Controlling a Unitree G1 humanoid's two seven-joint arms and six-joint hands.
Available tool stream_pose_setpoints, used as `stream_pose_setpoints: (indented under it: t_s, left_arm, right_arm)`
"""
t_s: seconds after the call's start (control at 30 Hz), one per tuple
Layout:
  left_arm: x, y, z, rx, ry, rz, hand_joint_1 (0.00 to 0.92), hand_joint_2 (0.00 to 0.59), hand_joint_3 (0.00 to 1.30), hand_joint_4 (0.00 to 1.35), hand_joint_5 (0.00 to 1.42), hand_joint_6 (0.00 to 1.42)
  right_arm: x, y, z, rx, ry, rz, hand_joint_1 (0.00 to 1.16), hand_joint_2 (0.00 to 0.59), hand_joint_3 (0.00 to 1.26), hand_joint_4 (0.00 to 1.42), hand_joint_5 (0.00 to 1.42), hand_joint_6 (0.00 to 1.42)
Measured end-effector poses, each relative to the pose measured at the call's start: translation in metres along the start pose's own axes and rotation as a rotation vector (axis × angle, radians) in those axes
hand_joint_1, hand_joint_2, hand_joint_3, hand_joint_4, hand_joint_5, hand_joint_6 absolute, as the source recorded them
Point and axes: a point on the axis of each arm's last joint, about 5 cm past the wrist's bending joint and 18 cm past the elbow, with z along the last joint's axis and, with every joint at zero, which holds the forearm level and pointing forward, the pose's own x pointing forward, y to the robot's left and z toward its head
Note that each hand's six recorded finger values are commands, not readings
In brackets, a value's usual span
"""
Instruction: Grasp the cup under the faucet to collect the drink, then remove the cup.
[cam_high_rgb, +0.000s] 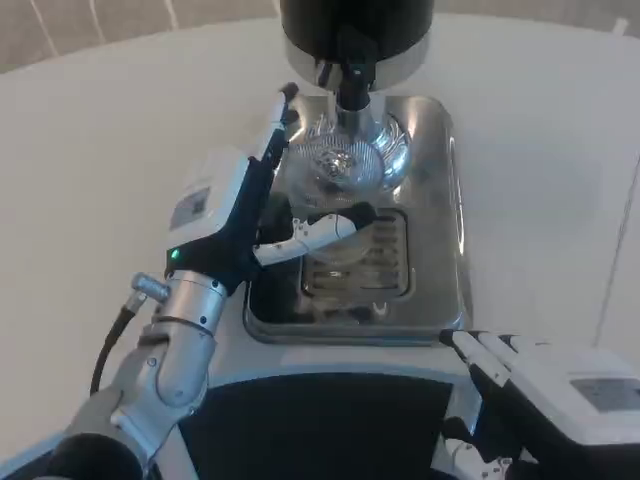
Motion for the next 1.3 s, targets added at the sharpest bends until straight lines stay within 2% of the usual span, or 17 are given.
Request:
stream_pose_setpoints:
  t_s: [0.17,0.33,0.5,0.57,0.7,0.87,1.07,1.13,1.23,1.3]
  left_arm:
    - [0.001,0.007,-0.0017,0.009,-0.018,-0.013,0.151,0.012,0.00,0.00,0.15,0.28]
    - [-0.001,0.015,-0.0042,-0.001,-0.051,-0.027,0.148,0.011,0.00,0.00,0.11,0.18]
    - [-0.007,0.022,-0.0097,-0.006,-0.055,-0.031,0.143,0.012,0.00,0.00,0.11,0.17]
    - [-0.009,0.025,-0.0113,-0.003,-0.060,-0.024,0.113,0.013,0.00,0.00,0.11,0.17]
    - [-0.013,0.033,-0.0168,0.000,-0.048,-0.009,0.028,0.000,0.00,0.00,0.11,0.15]
    - [-0.022,0.043,-0.0259,-0.007,-0.027,0.007,0.000,0.000,0.00,0.00,0.14,0.11]
    - [-0.039,0.061,-0.0405,0.008,0.007,0.022,0.000,0.030,0.00,0.07,0.20,0.11]
    - [-0.046,0.069,-0.0440,0.031,-0.001,0.010,0.000,0.034,0.01,0.08,0.22,0.11]
    - [-0.054,0.073,-0.0447,0.032,-0.016,-0.011,0.000,0.041,0.03,0.10,0.23,0.12]
    - [-0.061,0.075,-0.0438,0.037,-0.046,-0.040,0.000,0.047,0.04,0.11,0.24,0.12]
  right_arm:
    - [0.003,0.0011,-0.0001,0.002,-0.003,0.012,0.11,0.550,0.00,0.00,0.00,0.00]
    - [0.004,0.0019,0.0018,0.007,-0.018,0.005,0.11,0.544,0.00,0.00,0.00,0.00]
    - [0.004,0.0024,0.0021,0.011,-0.020,-0.004,0.11,0.536,0.00,0.00,0.00,0.00]
    - [0.005,0.0025,0.0021,0.013,-0.021,-0.009,0.11,0.533,0.00,0.00,0.00,0.00]
    - [0.006,0.0017,0.0019,0.020,-0.024,-0.015,0.11,0.491,0.00,0.00,0.00,0.00]
    - [0.007,-0.0012,0.0010,0.039,-0.030,-0.057,0.11,0.486,0.00,0.00,0.00,0.00]
    - [0.008,-0.0077,-0.0052,0.129,-0.033,-0.137,0.11,0.471,0.00,0.00,0.00,0.00]
    - [0.011,-0.0106,-0.0091,0.199,-0.049,-0.154,0.09,0.480,0.00,0.00,0.00,0.00]
    - [0.015,-0.0140,-0.0131,0.280,-0.067,-0.166,0.06,0.498,0.00,0.00,0.00,0.00]
    - [0.018,-0.0192,-0.0164,0.342,-0.076,-0.190,0.06,0.502,0.00,0.00,0.00,0.00]
